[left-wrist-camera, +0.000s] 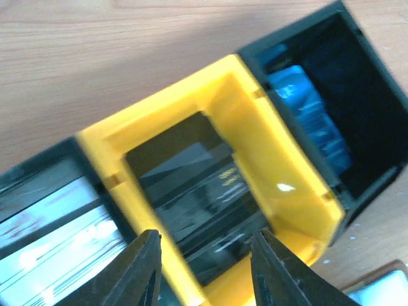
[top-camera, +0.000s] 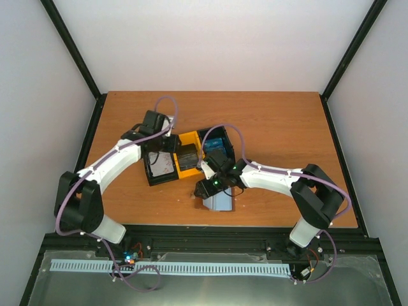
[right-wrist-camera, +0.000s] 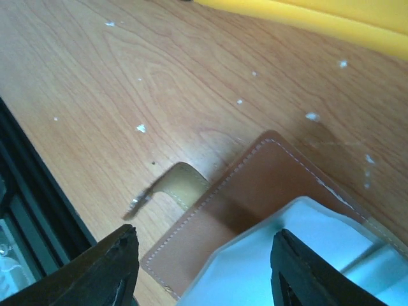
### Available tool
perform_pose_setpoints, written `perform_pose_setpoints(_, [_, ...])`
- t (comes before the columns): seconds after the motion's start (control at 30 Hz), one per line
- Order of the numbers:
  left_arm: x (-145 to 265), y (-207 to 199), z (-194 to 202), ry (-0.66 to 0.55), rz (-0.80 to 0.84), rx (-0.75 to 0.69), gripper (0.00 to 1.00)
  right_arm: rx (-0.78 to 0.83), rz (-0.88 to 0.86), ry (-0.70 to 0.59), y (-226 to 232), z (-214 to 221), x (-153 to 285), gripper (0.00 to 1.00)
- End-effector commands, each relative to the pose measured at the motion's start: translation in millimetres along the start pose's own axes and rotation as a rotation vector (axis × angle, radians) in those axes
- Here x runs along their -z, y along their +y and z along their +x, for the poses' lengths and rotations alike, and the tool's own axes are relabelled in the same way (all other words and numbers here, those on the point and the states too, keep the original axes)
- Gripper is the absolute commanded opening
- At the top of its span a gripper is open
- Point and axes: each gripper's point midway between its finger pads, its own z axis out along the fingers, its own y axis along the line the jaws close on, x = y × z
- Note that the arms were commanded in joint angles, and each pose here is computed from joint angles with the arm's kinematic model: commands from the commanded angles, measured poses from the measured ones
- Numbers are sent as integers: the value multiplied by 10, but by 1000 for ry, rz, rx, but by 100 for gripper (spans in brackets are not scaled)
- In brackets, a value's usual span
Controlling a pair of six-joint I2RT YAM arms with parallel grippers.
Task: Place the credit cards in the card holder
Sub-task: Adjust the storage box at the center of the board.
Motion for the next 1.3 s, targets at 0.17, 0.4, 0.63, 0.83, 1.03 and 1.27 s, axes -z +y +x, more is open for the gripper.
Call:
perform_pose_setpoints(0.17, [37, 559, 470, 111, -111, 160, 33, 41, -42, 30, 40, -83, -137, 56])
perform_pose_setpoints(0.4, [-103, 736, 629, 179, -191, 140, 27, 20, -7, 74, -97, 59, -218, 51])
perform_pose_setpoints(0.63, [-318, 870, 728, 245, -234, 85, 32, -20, 65, 118, -273, 183, -280, 46])
perform_pose_setpoints(0.83, [-431, 891, 732, 269, -232, 80, 40, -34, 79, 112, -311, 169, -258, 46])
perform_pose_setpoints(1.03, [-469, 919, 698, 267, -240, 41, 45, -43, 86, 110, -343, 151, -249, 46])
perform_pose_setpoints(1.27, [-524, 930, 708, 286, -232, -14, 49, -46, 93, 120, -361, 149, -251, 46])
